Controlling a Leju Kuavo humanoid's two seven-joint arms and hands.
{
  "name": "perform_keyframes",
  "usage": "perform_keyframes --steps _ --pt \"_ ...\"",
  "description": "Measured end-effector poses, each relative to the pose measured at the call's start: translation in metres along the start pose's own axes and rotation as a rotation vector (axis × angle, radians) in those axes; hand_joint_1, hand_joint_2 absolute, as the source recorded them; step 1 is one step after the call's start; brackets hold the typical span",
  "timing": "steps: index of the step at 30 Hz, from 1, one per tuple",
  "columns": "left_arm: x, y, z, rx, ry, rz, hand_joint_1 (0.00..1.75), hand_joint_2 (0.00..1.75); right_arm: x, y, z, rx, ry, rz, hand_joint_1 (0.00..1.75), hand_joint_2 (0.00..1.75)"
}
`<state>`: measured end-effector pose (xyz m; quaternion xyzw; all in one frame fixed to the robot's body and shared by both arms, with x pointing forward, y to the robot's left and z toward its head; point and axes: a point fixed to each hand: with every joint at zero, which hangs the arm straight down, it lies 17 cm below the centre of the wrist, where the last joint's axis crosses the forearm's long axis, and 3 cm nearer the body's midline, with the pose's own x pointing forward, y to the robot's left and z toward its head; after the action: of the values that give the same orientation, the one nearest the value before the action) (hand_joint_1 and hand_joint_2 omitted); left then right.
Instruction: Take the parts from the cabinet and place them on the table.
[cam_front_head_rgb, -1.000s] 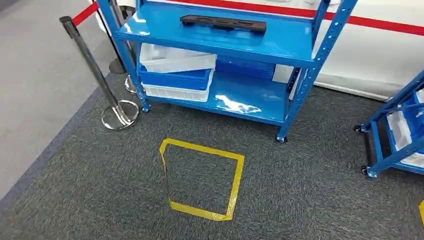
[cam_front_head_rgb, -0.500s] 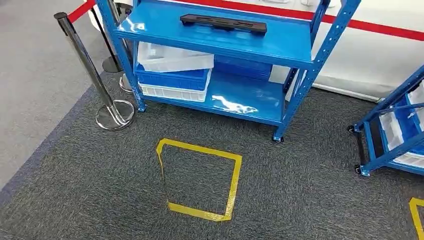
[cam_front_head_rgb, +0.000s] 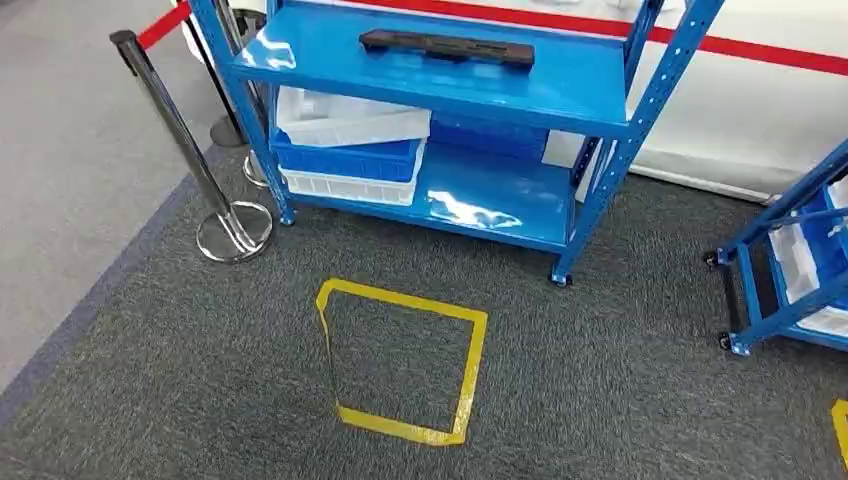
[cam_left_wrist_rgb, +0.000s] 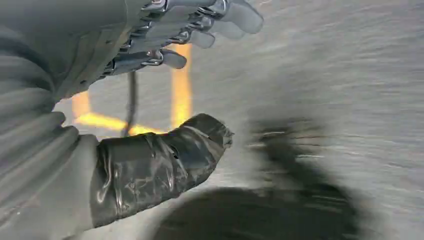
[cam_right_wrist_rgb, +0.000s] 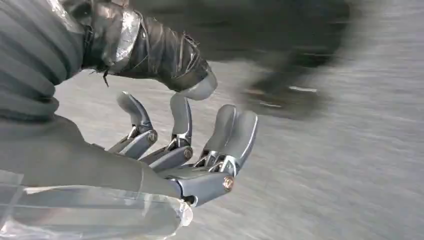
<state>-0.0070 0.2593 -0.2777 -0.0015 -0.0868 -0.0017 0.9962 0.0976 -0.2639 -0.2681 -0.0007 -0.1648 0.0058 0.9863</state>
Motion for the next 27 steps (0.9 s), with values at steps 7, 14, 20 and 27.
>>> perform_keyframes --steps 7,14,20,27 --pt "-0.103 0.004 0.020 0.006 0.194 -0.002 0.00 1.75 0.102 -0.001 -0.003 -0.002 -0.191 0.000 1.75 1.75" --pt "0.027 0.000 -0.006 0.000 -0.026 -0.001 0.00 1.75 -0.023 0.000 0.007 -0.001 0.019 0.000 1.75 1.75" --pt "0.161 0.001 -0.003 0.001 -0.266 -0.001 0.00 1.75 -0.160 0.001 0.043 0.001 0.279 0.000 1.75 1.75" --pt "0.115 0.001 -0.005 0.001 -0.198 0.000 0.00 1.75 -0.116 -0.003 0.026 -0.004 0.206 0.002 1.75 1.75"
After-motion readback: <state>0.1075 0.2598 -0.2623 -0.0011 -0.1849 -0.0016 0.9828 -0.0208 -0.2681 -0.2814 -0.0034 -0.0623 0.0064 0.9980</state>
